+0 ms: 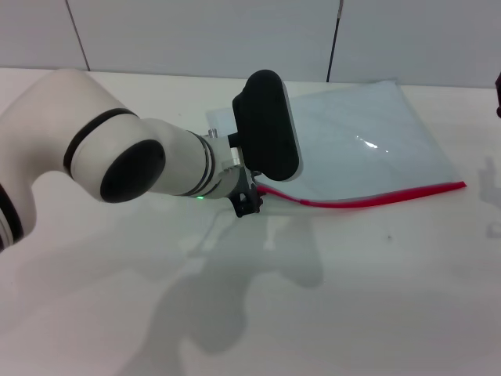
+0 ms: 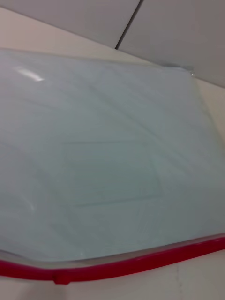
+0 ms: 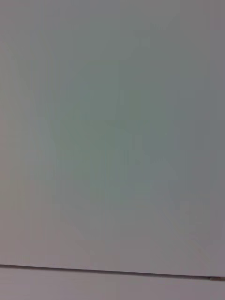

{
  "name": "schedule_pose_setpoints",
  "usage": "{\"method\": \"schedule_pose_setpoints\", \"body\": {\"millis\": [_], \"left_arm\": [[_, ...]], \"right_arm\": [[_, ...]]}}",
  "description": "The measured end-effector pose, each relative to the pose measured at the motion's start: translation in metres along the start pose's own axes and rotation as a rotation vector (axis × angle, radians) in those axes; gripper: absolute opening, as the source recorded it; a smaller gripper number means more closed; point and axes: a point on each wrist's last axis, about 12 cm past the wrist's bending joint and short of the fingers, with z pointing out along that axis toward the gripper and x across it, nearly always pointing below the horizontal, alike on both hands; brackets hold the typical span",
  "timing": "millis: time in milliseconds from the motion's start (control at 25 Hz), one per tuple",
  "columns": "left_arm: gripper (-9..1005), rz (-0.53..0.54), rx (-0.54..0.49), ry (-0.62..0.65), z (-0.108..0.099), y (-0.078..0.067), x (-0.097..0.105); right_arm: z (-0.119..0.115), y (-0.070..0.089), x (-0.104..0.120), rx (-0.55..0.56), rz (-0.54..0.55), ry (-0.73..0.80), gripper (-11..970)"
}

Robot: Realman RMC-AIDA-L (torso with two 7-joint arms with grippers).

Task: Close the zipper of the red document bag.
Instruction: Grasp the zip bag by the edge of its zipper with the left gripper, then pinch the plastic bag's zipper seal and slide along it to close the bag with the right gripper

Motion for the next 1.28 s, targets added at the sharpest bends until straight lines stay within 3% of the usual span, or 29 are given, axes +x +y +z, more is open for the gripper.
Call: {"method": "schedule_pose_setpoints", "body": {"millis": [240, 440, 880, 1280], "left_arm": [[244, -0.004, -0.004, -0.007, 0.000, -0.001, -0.001], [134, -0.039, -0.027, -0.038, -0.001, 0.001, -0.001], [61, -0.089, -0.077, -0.119, -0.012, 0.002, 0.000], [56, -0.103, -0.199, -0.177, -0.038, 0.010, 0.006]], "right_arm": [[0.000, 0.000, 0.000, 0.000, 0.000, 0.000, 521], [-0.001, 0.000, 0.000, 0.000, 0.003, 0.000, 521], [0.003, 0.013, -0.002, -0.016, 0.090, 0.055, 521], [0.011, 0.023, -0.017, -0.061, 0.218, 0.118, 521]]}}
